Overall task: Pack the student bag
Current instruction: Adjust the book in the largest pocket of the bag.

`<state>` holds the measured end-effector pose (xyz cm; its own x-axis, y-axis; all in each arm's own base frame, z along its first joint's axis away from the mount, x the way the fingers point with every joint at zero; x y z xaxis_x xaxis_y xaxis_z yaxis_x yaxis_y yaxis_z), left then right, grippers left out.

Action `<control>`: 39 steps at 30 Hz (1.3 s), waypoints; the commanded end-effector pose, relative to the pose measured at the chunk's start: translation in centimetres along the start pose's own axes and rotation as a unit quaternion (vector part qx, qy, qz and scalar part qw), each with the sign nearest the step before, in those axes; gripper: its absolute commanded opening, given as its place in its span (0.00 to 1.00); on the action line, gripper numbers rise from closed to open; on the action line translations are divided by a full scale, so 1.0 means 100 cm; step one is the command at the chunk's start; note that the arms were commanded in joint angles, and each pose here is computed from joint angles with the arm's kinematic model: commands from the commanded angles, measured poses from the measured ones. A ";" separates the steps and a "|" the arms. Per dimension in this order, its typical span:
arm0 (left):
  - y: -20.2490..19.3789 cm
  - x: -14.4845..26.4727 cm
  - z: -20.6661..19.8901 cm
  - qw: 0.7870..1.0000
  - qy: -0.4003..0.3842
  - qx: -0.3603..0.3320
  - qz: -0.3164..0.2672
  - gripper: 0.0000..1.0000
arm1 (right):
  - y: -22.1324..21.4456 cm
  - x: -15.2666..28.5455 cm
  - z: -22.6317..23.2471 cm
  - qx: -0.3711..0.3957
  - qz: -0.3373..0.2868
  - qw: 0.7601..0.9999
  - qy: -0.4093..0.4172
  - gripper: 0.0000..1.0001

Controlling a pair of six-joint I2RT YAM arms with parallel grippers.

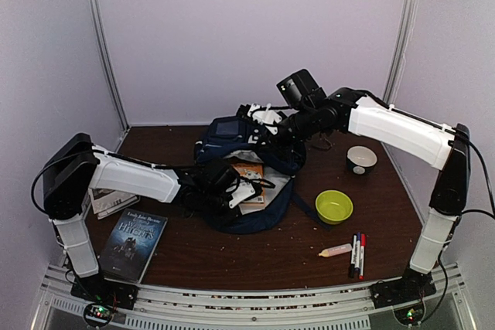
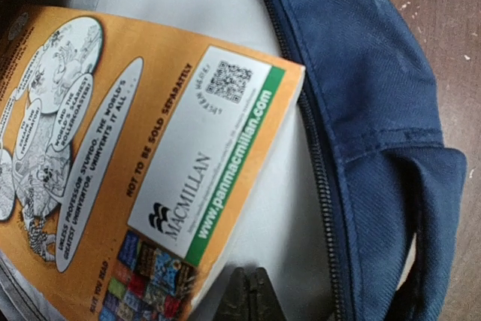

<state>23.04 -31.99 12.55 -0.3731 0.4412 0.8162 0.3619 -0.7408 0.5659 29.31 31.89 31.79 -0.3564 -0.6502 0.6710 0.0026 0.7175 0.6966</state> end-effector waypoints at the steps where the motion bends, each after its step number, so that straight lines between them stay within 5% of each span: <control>1: 0.007 -0.009 0.005 0.999 0.037 -0.024 0.009 0.00 | 0.010 0.006 -0.008 -0.001 -0.029 0.999 -0.014 0.00; 13: 0.031 -0.036 0.044 0.983 0.180 -0.014 0.021 0.00 | 0.007 0.006 -0.008 -0.001 -0.025 1.000 -0.016 0.00; 24: 0.033 -0.033 0.054 0.982 0.191 -0.007 0.011 0.00 | 0.003 0.001 -0.008 0.001 -0.016 1.000 -0.019 0.00; 33: 0.035 0.052 0.002 0.981 0.174 -0.051 -0.062 0.08 | -0.004 -0.007 -0.013 -0.003 -0.007 1.000 -0.019 0.00; 39: 0.010 0.098 -0.014 0.986 0.153 0.001 -0.073 0.19 | -0.010 -0.017 -0.013 -0.006 0.002 1.000 -0.011 0.00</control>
<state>20.14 -31.76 20.79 -0.6684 0.4010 0.6264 0.1990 -0.7151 0.6701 30.12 32.01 30.78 -0.3530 -0.6424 0.6802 0.0155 0.7229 0.6908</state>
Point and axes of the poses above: each gripper's point midway between its finger pads, its own x axis back along the fingers, its own z axis along the line the jaws close on, y = z × x, the point moved 10 cm from there along x, back along the fingers, and after that the axes turned 7 degrees about x, right-handed, at the moved point
